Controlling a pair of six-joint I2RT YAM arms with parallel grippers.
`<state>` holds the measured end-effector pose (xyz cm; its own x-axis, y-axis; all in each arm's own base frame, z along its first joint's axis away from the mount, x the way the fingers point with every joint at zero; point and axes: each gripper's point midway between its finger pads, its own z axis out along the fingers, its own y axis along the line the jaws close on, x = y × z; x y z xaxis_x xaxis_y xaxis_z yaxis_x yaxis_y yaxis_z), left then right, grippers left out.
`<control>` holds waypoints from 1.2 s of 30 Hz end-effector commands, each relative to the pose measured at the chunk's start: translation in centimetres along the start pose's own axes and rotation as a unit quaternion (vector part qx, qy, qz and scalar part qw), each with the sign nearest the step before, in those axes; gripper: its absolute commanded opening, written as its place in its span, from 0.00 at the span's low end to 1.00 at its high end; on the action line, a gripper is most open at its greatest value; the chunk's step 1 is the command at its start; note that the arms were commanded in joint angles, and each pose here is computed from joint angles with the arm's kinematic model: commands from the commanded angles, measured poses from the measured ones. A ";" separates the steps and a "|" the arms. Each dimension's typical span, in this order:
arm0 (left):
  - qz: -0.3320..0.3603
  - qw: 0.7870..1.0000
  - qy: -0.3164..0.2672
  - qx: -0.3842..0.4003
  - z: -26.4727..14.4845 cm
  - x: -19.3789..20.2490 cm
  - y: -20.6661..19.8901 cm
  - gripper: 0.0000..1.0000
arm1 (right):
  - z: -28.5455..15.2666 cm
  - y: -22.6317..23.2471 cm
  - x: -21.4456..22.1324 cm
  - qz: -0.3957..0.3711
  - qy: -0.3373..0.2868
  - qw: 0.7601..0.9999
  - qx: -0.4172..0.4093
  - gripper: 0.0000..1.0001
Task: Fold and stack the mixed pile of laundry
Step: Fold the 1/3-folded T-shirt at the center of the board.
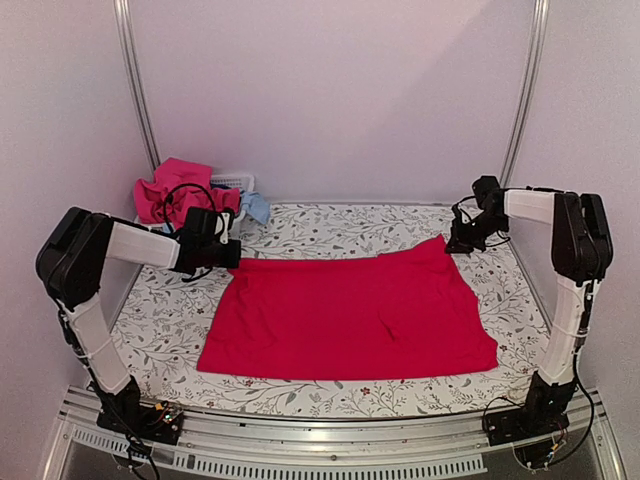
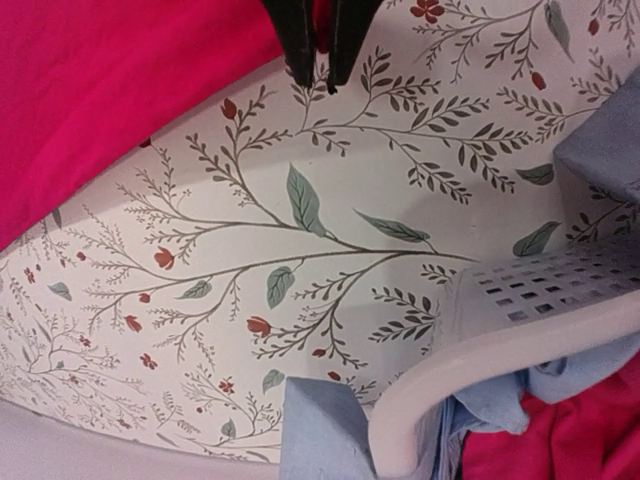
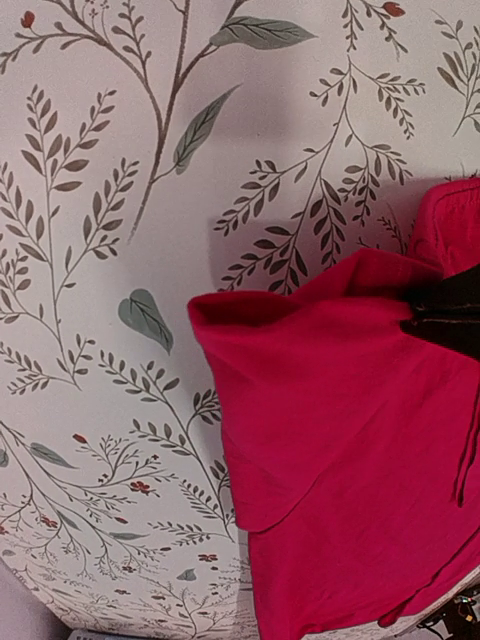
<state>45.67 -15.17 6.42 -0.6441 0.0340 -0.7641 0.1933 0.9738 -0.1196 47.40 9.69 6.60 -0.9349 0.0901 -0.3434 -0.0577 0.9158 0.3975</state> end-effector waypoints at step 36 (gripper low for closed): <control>-0.078 0.988 0.132 0.006 -9.6 10.0 -1.4 0.06 | -5.1 2.0 15.3 0.075 0.071 0.993 -0.058 0.01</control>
<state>33.52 -14.18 6.00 -0.7599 -0.0467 -0.6484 0.1445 0.9603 -0.2385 32.87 10.43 5.00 -0.9739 0.1523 -0.1682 0.0472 0.8611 0.5063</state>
